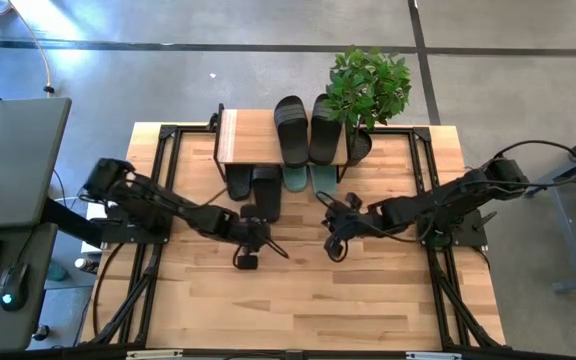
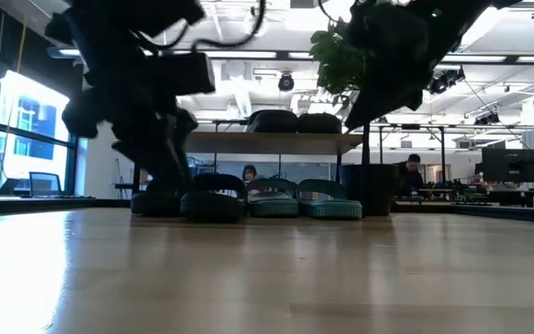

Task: Pick and place slides into the shelf
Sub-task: Put the black slipper under the shelf

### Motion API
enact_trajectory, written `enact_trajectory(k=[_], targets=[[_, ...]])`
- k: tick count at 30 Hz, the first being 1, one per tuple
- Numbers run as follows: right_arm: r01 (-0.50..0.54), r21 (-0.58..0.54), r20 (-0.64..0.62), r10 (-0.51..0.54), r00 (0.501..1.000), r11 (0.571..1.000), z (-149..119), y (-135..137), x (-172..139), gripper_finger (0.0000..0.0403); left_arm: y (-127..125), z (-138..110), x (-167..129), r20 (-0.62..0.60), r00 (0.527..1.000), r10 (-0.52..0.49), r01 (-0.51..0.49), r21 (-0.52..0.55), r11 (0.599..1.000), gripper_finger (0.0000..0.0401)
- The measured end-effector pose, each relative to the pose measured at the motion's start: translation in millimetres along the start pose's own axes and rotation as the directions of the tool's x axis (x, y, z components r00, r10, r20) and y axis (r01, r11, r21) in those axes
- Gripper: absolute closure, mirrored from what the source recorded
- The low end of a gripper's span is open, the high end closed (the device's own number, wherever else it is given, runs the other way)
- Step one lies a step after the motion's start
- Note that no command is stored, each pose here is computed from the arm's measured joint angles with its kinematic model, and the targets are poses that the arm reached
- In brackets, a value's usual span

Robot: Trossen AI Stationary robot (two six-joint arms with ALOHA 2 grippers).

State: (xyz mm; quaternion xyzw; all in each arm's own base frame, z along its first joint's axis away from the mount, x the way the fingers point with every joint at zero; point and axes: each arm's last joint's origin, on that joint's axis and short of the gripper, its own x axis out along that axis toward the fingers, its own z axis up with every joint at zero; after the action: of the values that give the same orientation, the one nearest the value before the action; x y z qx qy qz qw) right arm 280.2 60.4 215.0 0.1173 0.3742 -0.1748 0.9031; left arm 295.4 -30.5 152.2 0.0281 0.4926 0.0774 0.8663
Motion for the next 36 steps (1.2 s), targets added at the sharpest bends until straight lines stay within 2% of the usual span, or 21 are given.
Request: enact_trajectory(k=[5,8,10,14,18,23,31,36], targets=[[0.035,-0.041,-0.03,-0.036,0.999,0.999,-7,2,-3,0.0403,-3,15,14,-0.061,0.995,0.077,-0.074,0.045,0.996,0.0379],[0.046,-0.056,-0.023,-0.047,0.999,0.997,-10,4,-7,0.0403,-1,22,18,-0.052,0.992,0.116,-0.114,0.041,0.993,0.0398],[0.056,-0.062,-0.02,-0.057,0.998,0.996,-12,6,-12,0.0403,2,23,20,-0.049,0.988,0.144,-0.143,0.028,0.989,0.0394],[0.076,-0.066,-0.013,-0.077,0.997,0.995,-16,6,-24,0.0403,23,18,24,-0.111,0.969,0.221,-0.227,-0.038,0.973,0.0385],[0.099,-0.067,0.013,-0.099,0.995,0.993,-17,5,-36,0.0403,45,19,28,-0.134,0.967,0.217,-0.231,-0.1,0.968,0.0392],[0.139,-0.071,0.018,-0.138,0.99,0.988,-20,1,-47,0.0403,63,18,30,-0.154,0.965,0.211,-0.231,-0.126,0.965,0.0397],[0.155,-0.09,0.016,-0.155,0.988,0.984,-26,1,-56,0.0403,80,16,31,-0.17,0.944,0.283,-0.309,-0.15,0.939,0.0394],[0.153,-0.101,0.013,-0.153,0.988,0.983,-27,2,-59,0.0403,87,14,39,-0.188,0.938,0.291,-0.323,-0.169,0.931,0.0394]])
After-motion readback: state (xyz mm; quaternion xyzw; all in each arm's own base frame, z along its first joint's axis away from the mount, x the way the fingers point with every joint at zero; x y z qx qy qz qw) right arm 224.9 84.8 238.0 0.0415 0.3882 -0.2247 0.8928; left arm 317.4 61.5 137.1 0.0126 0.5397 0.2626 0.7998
